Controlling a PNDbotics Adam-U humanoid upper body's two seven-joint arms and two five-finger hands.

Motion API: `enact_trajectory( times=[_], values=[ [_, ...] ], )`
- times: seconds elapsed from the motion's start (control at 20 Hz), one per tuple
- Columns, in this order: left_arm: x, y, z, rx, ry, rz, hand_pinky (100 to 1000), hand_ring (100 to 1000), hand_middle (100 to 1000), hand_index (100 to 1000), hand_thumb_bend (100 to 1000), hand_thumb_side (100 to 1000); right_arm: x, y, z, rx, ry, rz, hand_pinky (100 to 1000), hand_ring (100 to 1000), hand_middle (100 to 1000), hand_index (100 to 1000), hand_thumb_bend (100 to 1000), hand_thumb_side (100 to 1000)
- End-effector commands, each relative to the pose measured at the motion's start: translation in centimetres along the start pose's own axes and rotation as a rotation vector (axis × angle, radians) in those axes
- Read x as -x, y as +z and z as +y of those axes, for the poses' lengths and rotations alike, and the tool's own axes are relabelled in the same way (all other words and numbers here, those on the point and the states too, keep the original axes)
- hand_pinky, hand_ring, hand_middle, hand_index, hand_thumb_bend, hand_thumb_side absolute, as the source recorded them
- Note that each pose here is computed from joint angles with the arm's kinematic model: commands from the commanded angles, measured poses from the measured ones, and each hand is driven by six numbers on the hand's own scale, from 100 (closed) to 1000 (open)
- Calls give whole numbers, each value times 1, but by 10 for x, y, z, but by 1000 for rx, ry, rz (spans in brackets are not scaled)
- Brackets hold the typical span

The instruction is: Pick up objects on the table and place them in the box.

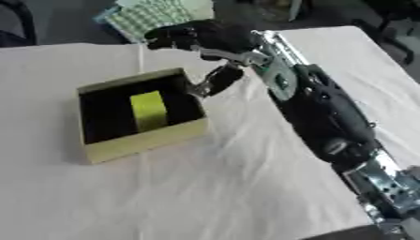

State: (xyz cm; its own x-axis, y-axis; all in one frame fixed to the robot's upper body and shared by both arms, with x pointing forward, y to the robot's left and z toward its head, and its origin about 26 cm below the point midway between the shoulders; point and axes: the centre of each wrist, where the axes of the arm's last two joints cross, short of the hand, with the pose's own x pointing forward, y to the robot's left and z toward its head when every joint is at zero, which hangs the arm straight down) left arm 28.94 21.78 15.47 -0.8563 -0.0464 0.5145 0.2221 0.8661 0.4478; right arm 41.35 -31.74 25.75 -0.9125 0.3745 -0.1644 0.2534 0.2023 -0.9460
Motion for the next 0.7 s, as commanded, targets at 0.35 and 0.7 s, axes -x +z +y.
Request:
enact_trajectory(
  times=[0.35,0.7],
  values=[
    [-5,-4,8,-28,-25,-28,587,417,473,780,100,766,-34,29,-27,280,-240,4,739,839,874,1000,100,564],
    [-5,-3,10,-27,-40,-19,592,433,489,782,100,770,-58,48,-11,387,-406,56,718,816,820,1000,100,566]
  ],
)
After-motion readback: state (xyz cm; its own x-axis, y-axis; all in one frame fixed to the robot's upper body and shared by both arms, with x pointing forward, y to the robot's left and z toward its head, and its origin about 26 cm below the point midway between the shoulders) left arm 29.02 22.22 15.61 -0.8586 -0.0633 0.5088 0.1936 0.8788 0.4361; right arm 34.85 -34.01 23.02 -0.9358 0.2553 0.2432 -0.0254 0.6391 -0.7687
